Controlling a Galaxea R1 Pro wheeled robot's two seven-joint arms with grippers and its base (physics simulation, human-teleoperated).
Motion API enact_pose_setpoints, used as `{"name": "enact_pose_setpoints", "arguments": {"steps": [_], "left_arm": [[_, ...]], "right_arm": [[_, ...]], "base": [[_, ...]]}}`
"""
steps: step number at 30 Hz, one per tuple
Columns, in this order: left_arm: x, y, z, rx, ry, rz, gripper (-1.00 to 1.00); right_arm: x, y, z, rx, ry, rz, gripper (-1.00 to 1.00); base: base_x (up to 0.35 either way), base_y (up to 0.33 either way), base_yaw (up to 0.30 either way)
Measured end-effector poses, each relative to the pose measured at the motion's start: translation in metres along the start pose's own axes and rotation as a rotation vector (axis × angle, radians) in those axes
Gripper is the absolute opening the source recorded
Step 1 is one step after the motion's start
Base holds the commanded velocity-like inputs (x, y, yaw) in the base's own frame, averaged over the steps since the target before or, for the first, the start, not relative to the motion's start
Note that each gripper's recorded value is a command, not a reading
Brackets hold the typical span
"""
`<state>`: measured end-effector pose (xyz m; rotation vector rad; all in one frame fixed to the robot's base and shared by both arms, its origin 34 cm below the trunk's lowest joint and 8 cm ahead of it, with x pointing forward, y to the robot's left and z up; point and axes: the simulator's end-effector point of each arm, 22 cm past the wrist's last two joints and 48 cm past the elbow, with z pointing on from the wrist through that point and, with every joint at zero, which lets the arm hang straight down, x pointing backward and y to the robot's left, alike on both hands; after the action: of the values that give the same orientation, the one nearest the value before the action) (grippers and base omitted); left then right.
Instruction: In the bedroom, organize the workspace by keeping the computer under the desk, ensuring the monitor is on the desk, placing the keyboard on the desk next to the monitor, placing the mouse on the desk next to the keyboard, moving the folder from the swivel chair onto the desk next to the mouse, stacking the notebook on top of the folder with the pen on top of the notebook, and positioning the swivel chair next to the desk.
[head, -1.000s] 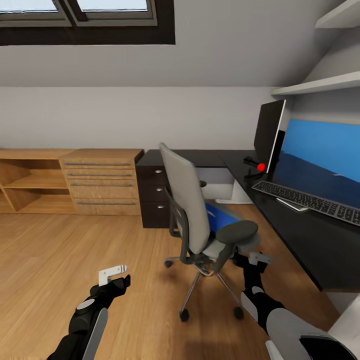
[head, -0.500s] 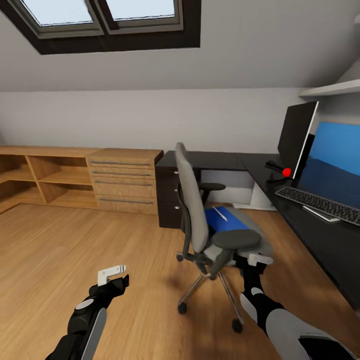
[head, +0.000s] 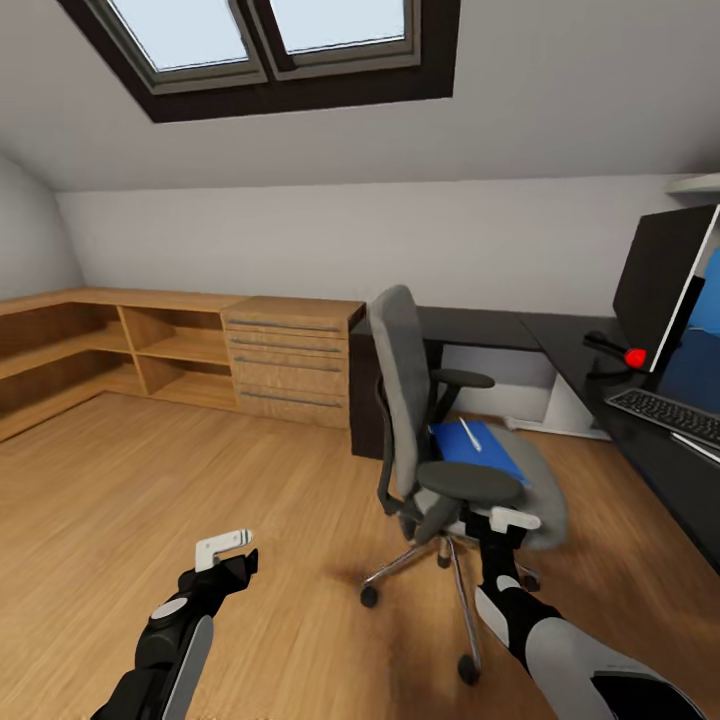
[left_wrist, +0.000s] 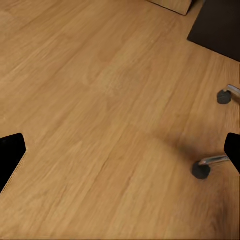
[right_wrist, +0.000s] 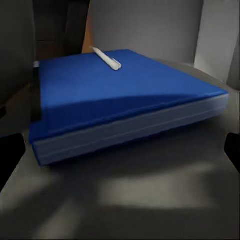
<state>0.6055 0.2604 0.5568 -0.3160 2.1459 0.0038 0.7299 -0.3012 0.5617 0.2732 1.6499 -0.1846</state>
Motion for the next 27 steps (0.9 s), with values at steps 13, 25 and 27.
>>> {"name": "enact_pose_setpoints", "arguments": {"steps": [13,25,27], "left_arm": [[-0.003,-0.001,-0.002,0.002,-0.007,-0.001,1.00],[-0.008,-0.001,-0.003,0.002,-0.018,-0.005,1.00],[-0.015,-0.002,-0.006,0.004,-0.034,-0.009,1.00]], "right_arm": [[0.001,0.001,-0.002,-0.004,0.005,-0.003,1.00],[0.000,0.000,-0.002,-0.002,0.004,-0.003,1.00],[0.000,-0.001,-0.002,-0.001,0.004,-0.003,1.00]], "base": [[0.000,0.000,0.206],[0.000,0.000,-0.162],[0.000,0.000,-0.258]]}}
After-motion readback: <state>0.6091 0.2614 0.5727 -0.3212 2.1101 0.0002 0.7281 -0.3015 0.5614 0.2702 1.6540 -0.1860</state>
